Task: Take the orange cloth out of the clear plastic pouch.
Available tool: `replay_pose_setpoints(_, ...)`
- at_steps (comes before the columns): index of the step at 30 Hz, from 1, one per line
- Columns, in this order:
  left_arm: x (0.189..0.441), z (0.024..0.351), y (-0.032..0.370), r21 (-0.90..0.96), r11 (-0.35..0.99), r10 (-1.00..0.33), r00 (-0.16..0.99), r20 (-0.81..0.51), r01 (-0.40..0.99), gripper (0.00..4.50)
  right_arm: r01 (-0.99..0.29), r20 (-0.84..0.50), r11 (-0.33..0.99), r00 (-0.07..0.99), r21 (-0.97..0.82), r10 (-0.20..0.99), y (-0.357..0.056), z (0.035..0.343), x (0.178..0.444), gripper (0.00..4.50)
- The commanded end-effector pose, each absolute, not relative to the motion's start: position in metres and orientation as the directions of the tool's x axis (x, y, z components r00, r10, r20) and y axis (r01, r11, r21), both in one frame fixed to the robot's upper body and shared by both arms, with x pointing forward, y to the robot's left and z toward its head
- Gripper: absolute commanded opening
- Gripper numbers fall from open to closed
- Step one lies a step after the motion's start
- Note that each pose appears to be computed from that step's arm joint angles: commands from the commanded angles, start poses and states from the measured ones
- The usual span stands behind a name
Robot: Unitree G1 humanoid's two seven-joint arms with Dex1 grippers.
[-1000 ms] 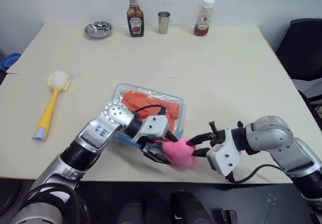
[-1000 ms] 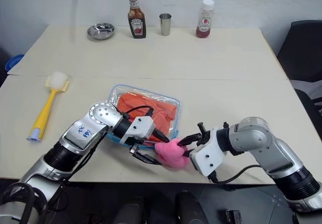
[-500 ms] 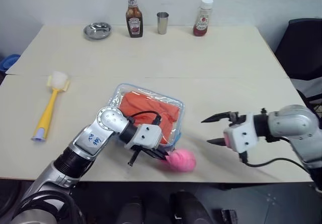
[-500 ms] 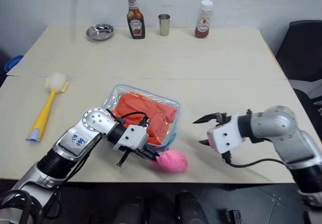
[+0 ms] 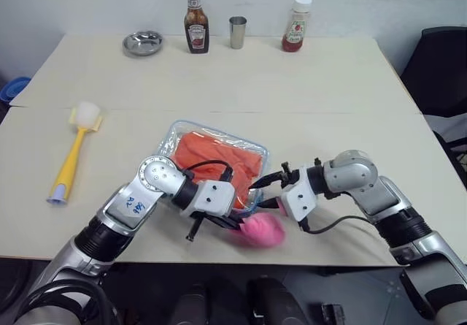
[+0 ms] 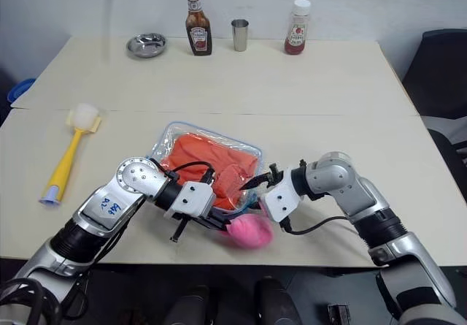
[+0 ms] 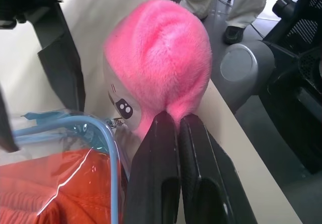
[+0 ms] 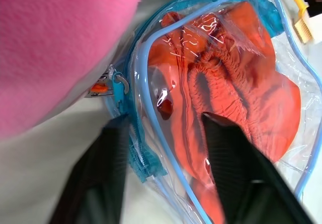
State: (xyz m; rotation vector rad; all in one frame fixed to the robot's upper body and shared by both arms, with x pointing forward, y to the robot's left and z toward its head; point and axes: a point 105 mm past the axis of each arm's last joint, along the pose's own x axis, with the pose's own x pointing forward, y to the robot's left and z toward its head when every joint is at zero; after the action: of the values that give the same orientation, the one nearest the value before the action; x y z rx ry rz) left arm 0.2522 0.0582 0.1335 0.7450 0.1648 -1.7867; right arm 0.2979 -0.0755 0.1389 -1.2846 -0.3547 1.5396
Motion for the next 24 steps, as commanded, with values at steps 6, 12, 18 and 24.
replay_pose_setpoints(6,0.255,0.139,0.069,0.281,-0.291,-0.835,-0.099,-0.542,0.914,0.0,-0.498,-0.517,-0.392,0.136,-0.773,0.845,-0.075,0.147,0.302,0.05)
replay_pose_setpoints(12,0.258,0.159,0.095,0.242,-0.077,-0.903,0.035,-0.429,0.967,0.0,-0.48,-0.528,-0.389,0.195,-0.786,0.826,-0.09,0.149,0.312,0.05)
replay_pose_setpoints(18,0.245,0.168,0.129,0.18,0.099,-0.902,0.164,-0.399,0.979,0.0,-0.466,-0.548,-0.396,0.253,-0.791,0.798,-0.112,0.15,0.325,0.05)
replay_pose_setpoints(24,0.234,0.167,0.154,0.151,0.253,-0.874,0.293,-0.388,0.956,0.0,-0.447,-0.559,-0.402,0.307,-0.799,0.77,-0.135,0.152,0.335,0.05)
